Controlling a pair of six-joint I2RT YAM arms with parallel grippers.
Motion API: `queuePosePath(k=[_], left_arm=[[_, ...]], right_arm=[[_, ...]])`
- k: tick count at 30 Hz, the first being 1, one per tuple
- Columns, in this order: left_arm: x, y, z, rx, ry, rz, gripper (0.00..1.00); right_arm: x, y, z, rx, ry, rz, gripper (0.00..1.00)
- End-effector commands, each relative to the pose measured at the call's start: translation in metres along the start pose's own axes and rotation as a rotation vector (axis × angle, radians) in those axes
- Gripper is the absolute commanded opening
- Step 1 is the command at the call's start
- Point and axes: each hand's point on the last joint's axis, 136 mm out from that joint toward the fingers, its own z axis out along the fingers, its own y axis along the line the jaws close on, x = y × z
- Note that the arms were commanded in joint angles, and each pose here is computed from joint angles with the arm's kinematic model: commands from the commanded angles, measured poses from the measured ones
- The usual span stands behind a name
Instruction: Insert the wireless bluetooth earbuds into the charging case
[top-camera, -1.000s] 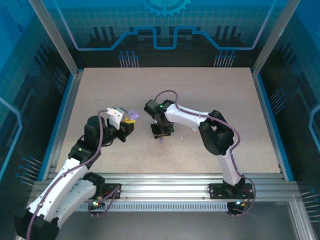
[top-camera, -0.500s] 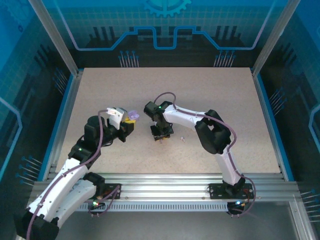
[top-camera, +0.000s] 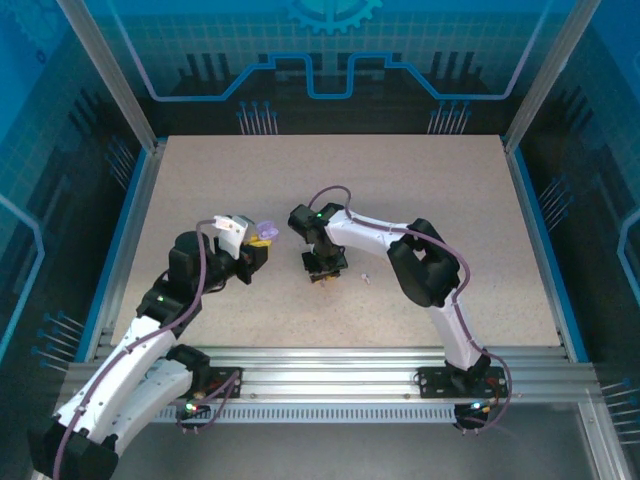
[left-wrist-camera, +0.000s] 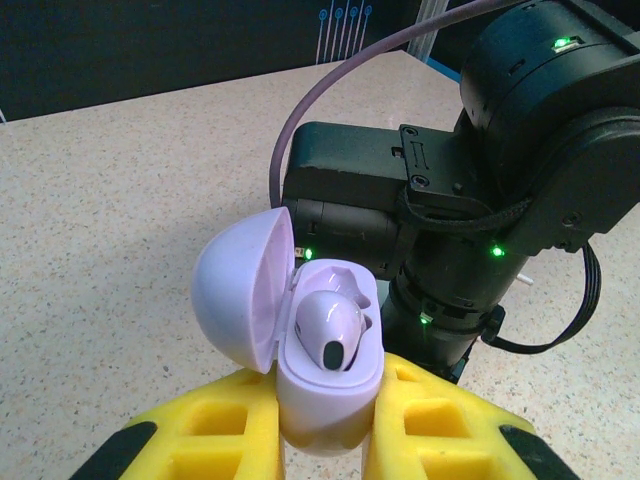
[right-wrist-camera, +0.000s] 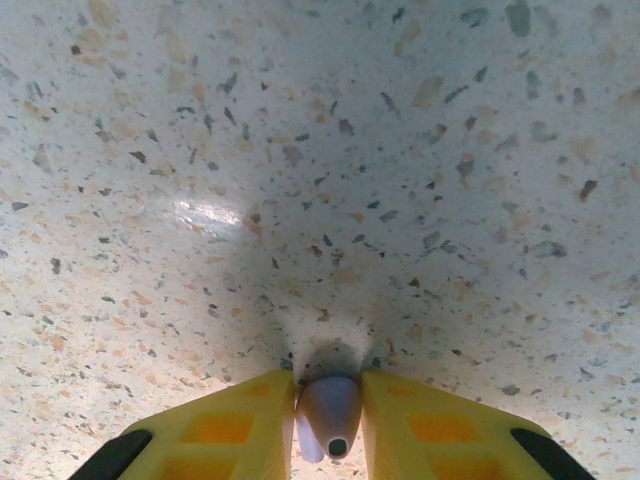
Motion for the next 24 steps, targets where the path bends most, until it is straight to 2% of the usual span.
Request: queuePosePath(k=[1, 12, 24], left_arm=[[-0.007, 0.001, -0.001, -0.004, -0.018, 0.017, 0.19], [-0.006, 0.0, 0.0, 0.007, -0.013, 0.013, 0.19], [-0.007, -0.007, 0.005, 0.058, -0.01, 0.0, 0.19]], right_arm=[[0.007, -0.005, 0.014, 0.017, 0.057, 0.018, 0.24], [0.007, -0.004, 0.016, 0.006, 0.053, 0.018, 0.21], [-0.005, 0.003, -0.031, -0.062, -0.103, 0.007, 0.19]])
